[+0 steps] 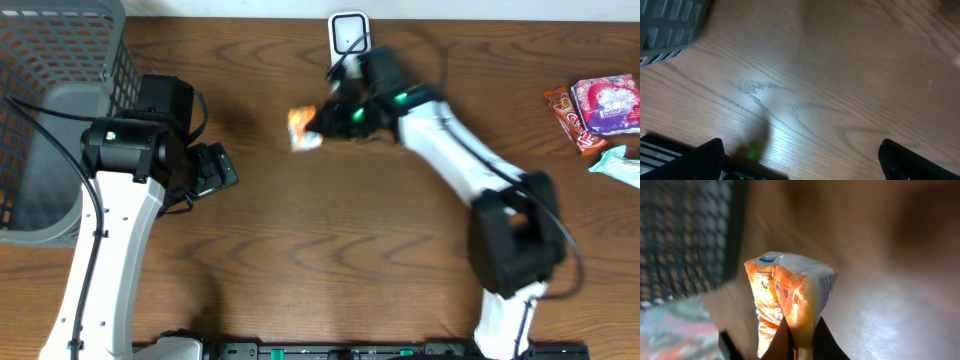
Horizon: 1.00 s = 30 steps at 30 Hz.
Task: Scan the item barcode
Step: 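Lift the orange box and hold it up at the scanner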
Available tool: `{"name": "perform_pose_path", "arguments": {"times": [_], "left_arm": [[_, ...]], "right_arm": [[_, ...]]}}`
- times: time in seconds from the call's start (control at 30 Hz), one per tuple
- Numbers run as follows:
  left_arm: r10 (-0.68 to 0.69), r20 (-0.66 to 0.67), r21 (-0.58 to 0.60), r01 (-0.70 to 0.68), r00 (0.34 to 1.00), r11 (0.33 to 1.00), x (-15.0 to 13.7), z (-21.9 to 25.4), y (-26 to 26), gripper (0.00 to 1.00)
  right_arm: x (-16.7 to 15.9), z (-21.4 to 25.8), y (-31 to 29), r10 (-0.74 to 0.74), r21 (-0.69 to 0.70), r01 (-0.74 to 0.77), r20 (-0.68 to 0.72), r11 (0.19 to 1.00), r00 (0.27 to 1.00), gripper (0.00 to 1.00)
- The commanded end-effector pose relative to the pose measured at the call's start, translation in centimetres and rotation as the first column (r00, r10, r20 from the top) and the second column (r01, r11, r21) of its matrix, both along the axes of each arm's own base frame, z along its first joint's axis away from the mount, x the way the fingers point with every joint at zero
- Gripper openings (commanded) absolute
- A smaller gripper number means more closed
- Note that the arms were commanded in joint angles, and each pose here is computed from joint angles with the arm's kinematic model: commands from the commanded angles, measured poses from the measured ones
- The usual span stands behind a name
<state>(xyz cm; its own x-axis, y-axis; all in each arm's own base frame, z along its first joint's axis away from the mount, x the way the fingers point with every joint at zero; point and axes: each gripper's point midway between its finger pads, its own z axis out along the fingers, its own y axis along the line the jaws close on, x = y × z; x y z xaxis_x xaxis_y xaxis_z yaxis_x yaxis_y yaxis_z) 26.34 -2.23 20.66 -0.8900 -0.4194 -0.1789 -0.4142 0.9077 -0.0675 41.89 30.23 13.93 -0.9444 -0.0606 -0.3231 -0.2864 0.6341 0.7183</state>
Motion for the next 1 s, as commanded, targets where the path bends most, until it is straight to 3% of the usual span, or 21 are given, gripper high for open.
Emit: {"name": "perform_pose_path", "arguments": {"times": [0.0, 0.1, 0.33, 0.53, 0.7, 0.87, 0.97], "left_arm": [[0.002, -0.002, 0.006, -0.002, 1.0, 1.0, 0.1, 0.0, 0.2, 0.98], [0.002, -0.003, 0.006, -0.002, 1.0, 1.0, 0.1, 0.0, 0.2, 0.98], [0.001, -0.003, 0.006, -0.001, 1.0, 1.0, 0.1, 0.0, 0.2, 0.98], [0.002, -0.002, 0.006, -0.001, 1.0, 1.0, 0.1, 0.0, 0.2, 0.98], [0.002, -0.002, 0.006, -0.001, 1.0, 1.0, 0.1, 0.0, 0.2, 0.98], [0.002, -0.002, 0.006, -0.002, 1.0, 1.0, 0.1, 0.0, 0.2, 0.98], [0.002, -0.003, 0.006, -0.002, 1.0, 1.0, 0.1, 0.0, 0.2, 0.98]], "right_arm": [[2.8, 5.3, -4.1, -0.084, 0.038, 0.08, 0.127, 0.996, 0.988, 0.01], [3.1, 7.1, -6.3, -0.078, 0.136, 0.063, 0.106, 0.989, 0.991, 0.01], [0.8, 10.7, -8.1, 0.108, 0.398, -0.148, 0.121, 0.905, 0.987, 0.01], [0.2, 11.5, -8.2, 0.133, 0.446, -0.163, 0.099, 0.88, 0.986, 0.01], [1.2, 10.3, -8.3, 0.059, 0.393, -0.064, 0.025, 0.917, 0.998, 0.01], [3.3, 8.3, -7.9, -0.127, 0.149, 0.113, 0.087, 0.982, 0.988, 0.01], [4.8, 7.4, -9.9, -0.281, -0.068, 0.297, 0.184, 0.952, 0.942, 0.02]]}}
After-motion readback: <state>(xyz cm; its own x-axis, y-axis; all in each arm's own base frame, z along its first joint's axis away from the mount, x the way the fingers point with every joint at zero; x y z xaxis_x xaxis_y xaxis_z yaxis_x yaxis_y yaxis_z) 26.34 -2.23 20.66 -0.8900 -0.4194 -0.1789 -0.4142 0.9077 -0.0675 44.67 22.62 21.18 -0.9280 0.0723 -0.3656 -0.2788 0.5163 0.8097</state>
